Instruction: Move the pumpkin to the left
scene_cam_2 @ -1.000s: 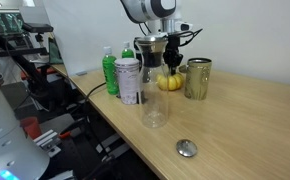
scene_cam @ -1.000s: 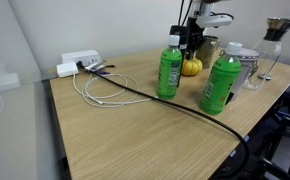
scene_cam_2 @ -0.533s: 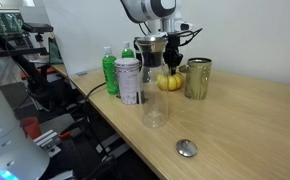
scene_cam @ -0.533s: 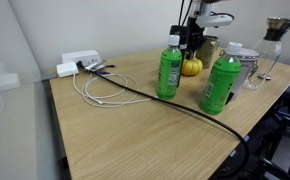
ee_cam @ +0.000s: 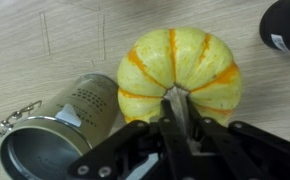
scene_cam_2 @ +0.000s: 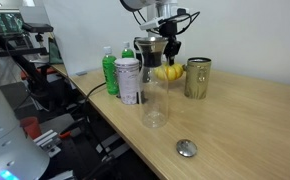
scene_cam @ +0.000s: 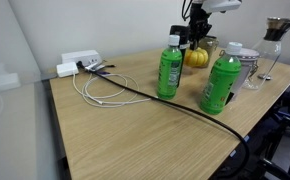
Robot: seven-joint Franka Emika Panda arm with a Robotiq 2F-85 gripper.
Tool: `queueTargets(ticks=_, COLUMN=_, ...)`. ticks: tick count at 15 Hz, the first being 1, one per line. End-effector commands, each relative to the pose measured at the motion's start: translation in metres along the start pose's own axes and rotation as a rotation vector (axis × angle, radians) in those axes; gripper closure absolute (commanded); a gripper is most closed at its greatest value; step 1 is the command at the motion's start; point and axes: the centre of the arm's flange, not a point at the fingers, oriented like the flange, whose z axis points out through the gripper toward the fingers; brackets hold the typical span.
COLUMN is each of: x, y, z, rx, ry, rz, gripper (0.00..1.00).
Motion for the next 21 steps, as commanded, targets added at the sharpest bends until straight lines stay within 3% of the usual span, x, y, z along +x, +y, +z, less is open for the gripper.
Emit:
queueTargets(ticks=1, x=-0.016, y=-0.001, z=-0.037, rx=-0.021, ry=-0.023, rz=-0.014, gripper=0.96)
queueTargets(ticks=5, x=-0.019, y=-0.011, z=-0.077, rx=-0.012, ry=0.017, rz=-0.028, gripper=0.96)
queueTargets(ticks=13, x=0.008, y=-0.055, z=-0.17, rx=-0.184, ry=0.501, rz=-0.122, gripper=0.96)
queueTargets(ticks=17, x=0.012, y=-0.098, z=-0.189, rx=-0.087, ry=0.655, rz=-0.165, gripper=0.96)
queueTargets(ticks=21, x=0.0, y=-0.146, z=-0.198, rx=0.073, ry=0.692, rz=-0.24, gripper=0.96)
